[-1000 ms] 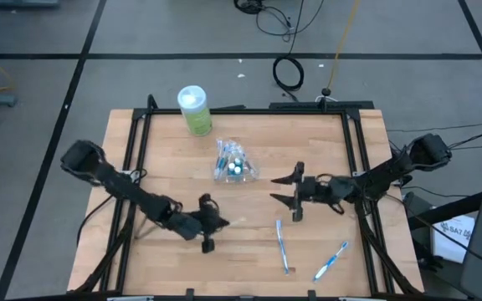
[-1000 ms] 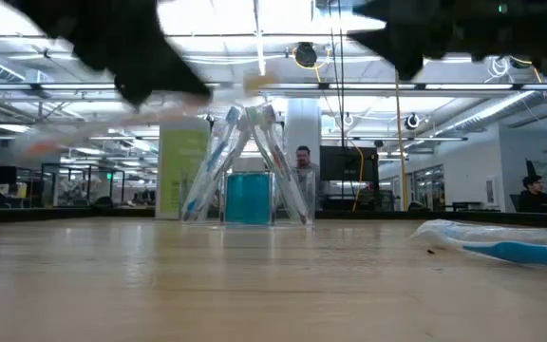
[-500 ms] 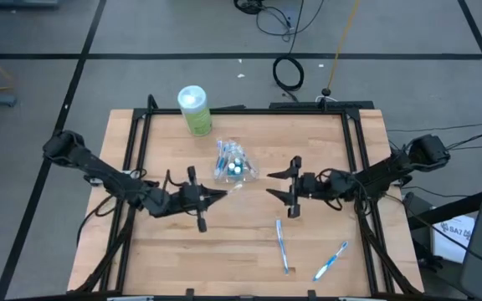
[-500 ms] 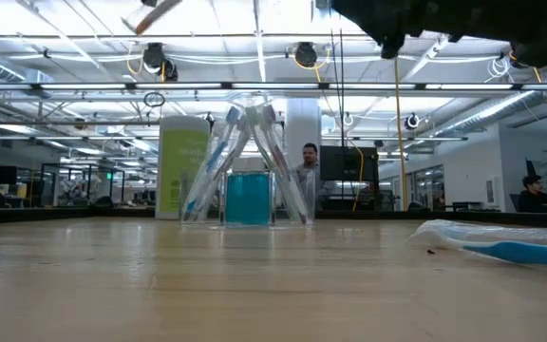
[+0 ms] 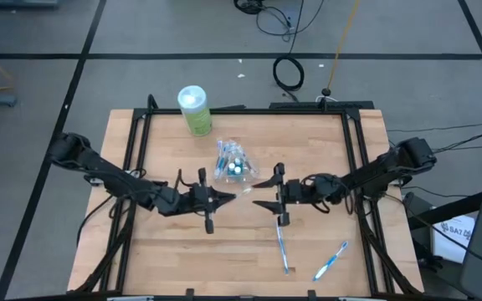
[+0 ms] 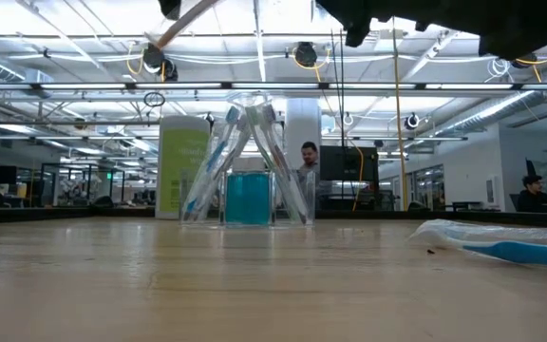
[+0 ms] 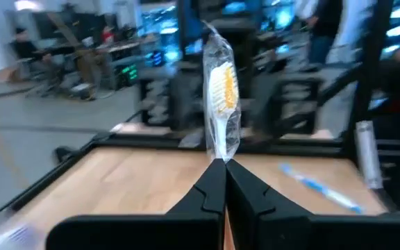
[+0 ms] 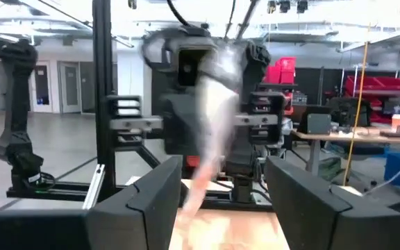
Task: Pick & Place toothbrushing station
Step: Put the orange toothbrush into the transparent organizer
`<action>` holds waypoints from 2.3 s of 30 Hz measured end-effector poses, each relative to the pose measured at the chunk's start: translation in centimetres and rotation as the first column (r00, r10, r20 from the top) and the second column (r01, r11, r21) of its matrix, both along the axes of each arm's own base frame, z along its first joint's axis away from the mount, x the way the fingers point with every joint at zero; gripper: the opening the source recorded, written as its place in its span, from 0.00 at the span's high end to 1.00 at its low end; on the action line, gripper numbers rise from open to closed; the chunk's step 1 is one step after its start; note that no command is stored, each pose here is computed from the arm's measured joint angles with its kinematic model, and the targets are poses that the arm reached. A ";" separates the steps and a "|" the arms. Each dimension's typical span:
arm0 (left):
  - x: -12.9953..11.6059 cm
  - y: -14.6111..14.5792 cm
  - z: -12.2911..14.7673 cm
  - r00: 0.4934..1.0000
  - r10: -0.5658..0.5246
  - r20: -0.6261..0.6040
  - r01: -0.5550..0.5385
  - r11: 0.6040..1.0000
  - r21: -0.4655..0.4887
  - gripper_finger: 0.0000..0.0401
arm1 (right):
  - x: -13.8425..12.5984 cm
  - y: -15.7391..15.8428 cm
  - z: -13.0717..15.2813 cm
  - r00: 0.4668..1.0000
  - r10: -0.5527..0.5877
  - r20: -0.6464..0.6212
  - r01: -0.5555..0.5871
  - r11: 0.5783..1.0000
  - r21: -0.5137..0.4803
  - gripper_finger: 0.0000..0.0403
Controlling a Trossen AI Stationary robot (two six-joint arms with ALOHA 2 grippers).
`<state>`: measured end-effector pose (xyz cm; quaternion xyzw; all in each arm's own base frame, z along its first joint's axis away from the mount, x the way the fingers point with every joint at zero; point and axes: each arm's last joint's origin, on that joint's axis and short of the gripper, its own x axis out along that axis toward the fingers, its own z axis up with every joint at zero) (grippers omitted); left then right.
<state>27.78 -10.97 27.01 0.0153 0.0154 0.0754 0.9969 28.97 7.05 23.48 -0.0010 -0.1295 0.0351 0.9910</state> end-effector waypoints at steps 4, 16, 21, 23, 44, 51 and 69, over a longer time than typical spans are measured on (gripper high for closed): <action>0.5 -0.4 -0.2 0.997 -0.066 0.036 0.066 0.998 0.013 1.00 | 1.0 0.0 -0.3 1.000 0.006 -0.014 -0.006 0.999 0.033 0.50; 0.8 -0.1 -0.3 0.996 -0.076 0.038 0.076 0.997 -0.006 1.00 | 4.1 1.0 -0.4 0.994 0.107 -0.008 -0.107 0.993 0.042 0.50; 0.8 -0.1 -0.4 0.997 -0.077 0.032 0.077 0.997 -0.003 0.99 | 4.2 0.9 -0.4 0.996 0.095 -0.004 -0.095 0.995 0.021 0.51; 0.8 -0.1 -0.4 0.997 -0.077 0.027 0.077 0.997 0.001 1.00 | 4.2 0.9 -0.4 0.995 0.095 -0.003 -0.095 0.995 0.019 0.54; 0.8 -0.1 -0.7 0.998 -0.068 0.005 0.068 0.998 0.003 0.99 | 4.0 0.9 0.1 0.995 0.100 0.022 -0.100 0.995 0.022 0.91; 0.8 -0.1 -0.7 0.998 -0.068 0.005 0.068 0.998 0.002 0.99 | 4.0 0.9 0.0 0.995 0.100 0.011 -0.100 0.995 0.021 0.97; 0.7 0.1 -1.4 0.998 -0.001 -0.056 0.001 1.000 0.003 0.83 | 3.8 0.6 -0.1 0.993 0.035 -0.112 -0.034 0.999 0.012 0.97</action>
